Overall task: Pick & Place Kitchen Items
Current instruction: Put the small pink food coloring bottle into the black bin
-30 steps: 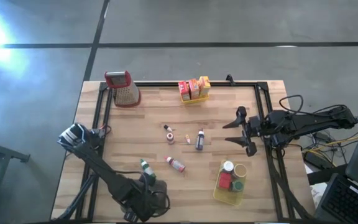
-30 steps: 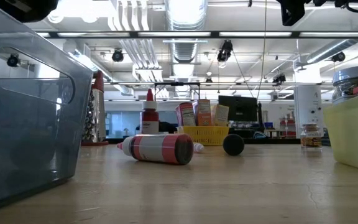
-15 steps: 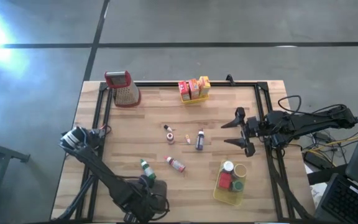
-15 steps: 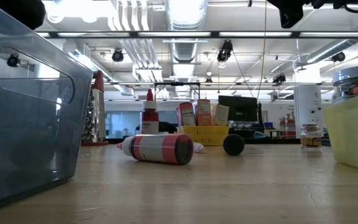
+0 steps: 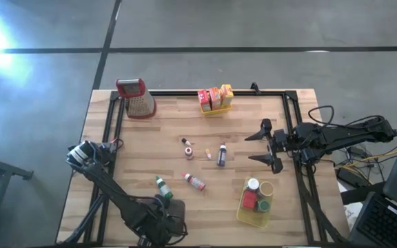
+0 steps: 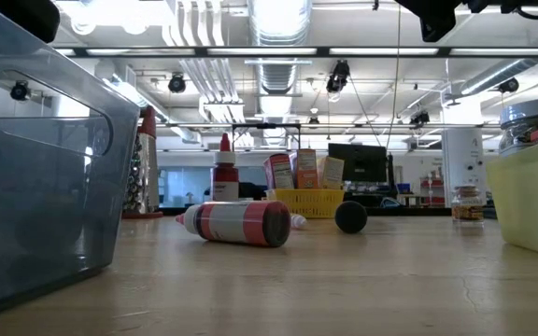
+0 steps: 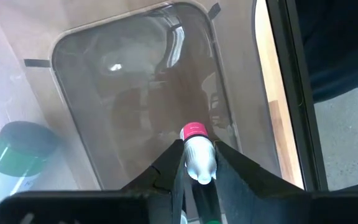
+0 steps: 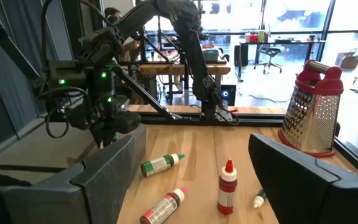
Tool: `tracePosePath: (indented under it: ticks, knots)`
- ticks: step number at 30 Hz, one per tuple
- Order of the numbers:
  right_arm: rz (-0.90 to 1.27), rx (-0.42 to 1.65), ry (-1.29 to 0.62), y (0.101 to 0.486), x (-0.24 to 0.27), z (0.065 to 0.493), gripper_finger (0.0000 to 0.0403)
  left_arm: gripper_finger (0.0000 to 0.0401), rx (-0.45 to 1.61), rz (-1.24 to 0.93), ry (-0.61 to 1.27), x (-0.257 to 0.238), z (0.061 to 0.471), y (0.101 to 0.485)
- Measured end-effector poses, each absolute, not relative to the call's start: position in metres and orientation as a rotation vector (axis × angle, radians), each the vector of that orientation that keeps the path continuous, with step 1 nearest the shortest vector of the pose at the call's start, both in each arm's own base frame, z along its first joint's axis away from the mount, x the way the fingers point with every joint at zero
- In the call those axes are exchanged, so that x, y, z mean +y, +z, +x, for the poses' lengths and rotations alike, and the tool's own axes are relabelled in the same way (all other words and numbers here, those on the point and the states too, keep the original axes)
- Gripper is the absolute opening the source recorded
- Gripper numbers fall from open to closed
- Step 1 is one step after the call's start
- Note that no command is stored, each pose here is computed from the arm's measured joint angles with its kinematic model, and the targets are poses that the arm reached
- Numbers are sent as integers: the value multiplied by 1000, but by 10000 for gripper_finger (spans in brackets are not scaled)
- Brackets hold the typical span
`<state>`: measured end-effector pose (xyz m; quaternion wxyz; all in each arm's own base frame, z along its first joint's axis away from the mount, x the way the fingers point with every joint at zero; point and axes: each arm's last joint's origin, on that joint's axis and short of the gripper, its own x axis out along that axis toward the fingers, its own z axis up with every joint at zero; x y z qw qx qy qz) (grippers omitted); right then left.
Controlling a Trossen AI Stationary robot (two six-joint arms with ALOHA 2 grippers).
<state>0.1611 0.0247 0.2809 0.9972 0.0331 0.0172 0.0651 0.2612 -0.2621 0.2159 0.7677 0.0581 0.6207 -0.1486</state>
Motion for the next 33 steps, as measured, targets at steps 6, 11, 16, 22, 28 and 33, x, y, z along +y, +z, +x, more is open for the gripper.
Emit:
tracePosePath:
  ticks: [6,11,16,22,28,33]
  knots:
    - [65,34,131,281,25,161,332,81,1349,114,-319,-262,260,209]
    - [65,34,130,281,25,161,349,81,1357,107,-317,-261,259,204]
    - [65,34,130,281,25,161,360,81,1362,90,-307,-261,257,200]
    - [66,34,131,281,25,161,352,81,1368,82,-316,-261,257,200]
    - [67,34,130,281,25,161,333,81,1367,81,-317,-261,257,200]
    - [67,34,130,281,25,161,317,97,1367,82,-317,-261,257,200]
